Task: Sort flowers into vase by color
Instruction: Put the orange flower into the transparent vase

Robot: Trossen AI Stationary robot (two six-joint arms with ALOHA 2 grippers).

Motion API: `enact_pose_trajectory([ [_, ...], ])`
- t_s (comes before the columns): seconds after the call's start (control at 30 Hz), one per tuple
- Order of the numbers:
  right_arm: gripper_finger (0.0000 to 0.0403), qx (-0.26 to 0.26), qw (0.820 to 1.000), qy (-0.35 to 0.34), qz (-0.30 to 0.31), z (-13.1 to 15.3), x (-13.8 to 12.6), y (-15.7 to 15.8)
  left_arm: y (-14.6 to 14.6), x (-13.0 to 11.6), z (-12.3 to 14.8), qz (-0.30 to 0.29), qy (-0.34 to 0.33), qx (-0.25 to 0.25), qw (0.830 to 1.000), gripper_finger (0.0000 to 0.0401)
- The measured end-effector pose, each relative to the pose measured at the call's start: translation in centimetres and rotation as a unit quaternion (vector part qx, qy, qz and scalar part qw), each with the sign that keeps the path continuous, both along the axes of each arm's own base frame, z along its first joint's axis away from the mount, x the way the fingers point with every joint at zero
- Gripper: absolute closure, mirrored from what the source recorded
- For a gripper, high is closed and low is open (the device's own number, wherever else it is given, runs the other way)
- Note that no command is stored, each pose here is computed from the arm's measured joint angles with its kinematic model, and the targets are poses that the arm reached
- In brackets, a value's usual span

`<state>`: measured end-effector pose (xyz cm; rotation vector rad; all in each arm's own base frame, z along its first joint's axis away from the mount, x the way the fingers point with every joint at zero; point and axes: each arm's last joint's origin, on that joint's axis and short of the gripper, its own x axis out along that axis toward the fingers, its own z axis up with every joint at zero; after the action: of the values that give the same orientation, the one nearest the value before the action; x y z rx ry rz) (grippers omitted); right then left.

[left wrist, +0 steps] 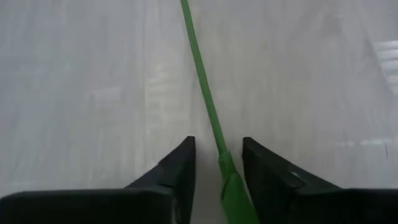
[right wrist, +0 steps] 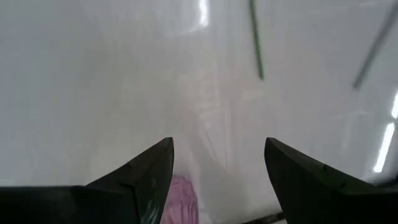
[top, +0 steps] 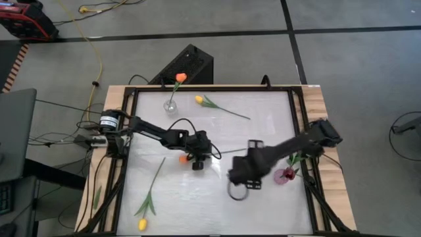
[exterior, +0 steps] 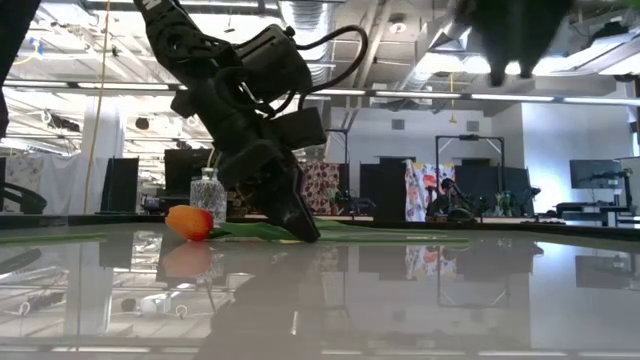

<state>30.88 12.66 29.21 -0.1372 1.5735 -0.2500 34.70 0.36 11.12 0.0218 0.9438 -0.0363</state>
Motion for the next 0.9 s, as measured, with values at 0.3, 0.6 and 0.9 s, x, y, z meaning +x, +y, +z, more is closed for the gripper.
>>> enact_pose_trajectory([
  [0.3,0.0127,-0.045,0.993,-0.079,-0.072,0.2,-5.7,2.4,0.0,-0.1,-0.2,-0.017,0.005,0.003,1.000,0.0383],
  [0.6,0.0127,-0.055,0.992,-0.094,-0.057,0.0,-5.7,2.3,0.7,0.1,0.0,-0.012,-0.019,0.000,1.000,0.0400],
  [0.9,0.0127,-0.054,0.993,-0.089,-0.047,0.0,-5.6,2.3,0.9,1.0,4.4,-0.015,-0.171,-0.005,0.985,0.0401],
])
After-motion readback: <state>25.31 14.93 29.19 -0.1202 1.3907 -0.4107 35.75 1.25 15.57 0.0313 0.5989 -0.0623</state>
